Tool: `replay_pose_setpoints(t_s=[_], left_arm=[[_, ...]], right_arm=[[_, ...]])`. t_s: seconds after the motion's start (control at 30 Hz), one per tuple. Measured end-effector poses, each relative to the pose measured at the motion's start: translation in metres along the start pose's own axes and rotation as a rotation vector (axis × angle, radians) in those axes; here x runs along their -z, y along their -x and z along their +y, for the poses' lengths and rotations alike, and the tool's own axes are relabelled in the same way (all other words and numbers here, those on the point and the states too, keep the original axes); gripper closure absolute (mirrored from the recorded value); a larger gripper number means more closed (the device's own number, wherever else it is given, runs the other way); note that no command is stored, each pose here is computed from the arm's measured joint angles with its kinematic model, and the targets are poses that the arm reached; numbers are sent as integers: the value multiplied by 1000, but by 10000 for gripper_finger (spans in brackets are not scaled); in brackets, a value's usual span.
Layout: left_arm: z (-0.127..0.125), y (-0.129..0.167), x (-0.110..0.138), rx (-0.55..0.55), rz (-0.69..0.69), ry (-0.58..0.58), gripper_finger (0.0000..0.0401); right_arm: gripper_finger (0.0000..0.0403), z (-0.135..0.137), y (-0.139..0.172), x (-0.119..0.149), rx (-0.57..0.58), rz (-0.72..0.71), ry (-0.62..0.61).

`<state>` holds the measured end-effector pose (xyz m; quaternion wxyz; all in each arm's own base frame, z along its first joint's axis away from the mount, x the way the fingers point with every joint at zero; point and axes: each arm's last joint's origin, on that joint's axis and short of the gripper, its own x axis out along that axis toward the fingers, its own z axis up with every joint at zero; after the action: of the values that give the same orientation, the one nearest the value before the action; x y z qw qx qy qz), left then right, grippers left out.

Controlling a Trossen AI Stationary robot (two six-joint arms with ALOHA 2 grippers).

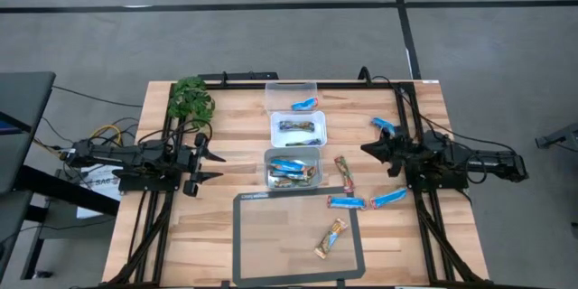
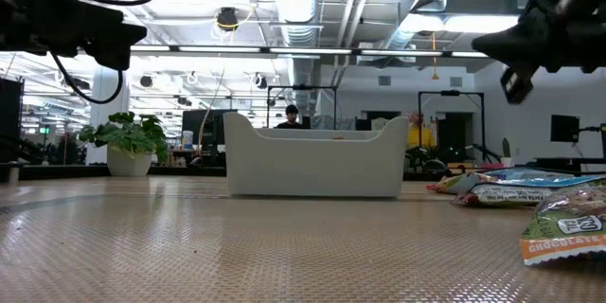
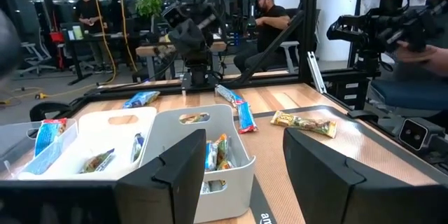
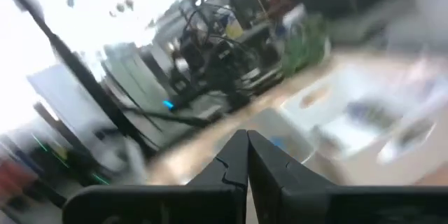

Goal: Pick and place Granola Bars by type
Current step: Put the blue granola bar into the white bin

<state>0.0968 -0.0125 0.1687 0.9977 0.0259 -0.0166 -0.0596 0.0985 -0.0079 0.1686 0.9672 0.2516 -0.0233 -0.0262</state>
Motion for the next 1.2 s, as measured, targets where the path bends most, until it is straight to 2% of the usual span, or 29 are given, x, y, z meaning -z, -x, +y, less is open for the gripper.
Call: replay_pose_setpoints(t_s=[0.07,0.13,0.37,0.5,0.63,0.73,0.93,1.2], left_arm=[[0,0,0,0,1,10,215],[0,0,0,0,1,10,215],[0,0,0,0,1,6,215],[0,0,0,0,1,8,215],[0,0,0,0,1,4,215],[0,0,0,0,1,11,215],[0,0,0,1,1,0,215],[0,0,0,1,1,-1,215]], right_arm=[[403,1,0,-1,-7,-14,-188],[403,2,0,-4,-20,-41,-280],[403,2,0,-4,0,-26,-292],[403,11,2,-23,87,45,-194],[403,16,-8,-41,344,190,-106],[403,22,-25,-56,473,269,-19],[403,28,-70,-73,567,481,164],[403,13,-113,-91,808,816,235]])
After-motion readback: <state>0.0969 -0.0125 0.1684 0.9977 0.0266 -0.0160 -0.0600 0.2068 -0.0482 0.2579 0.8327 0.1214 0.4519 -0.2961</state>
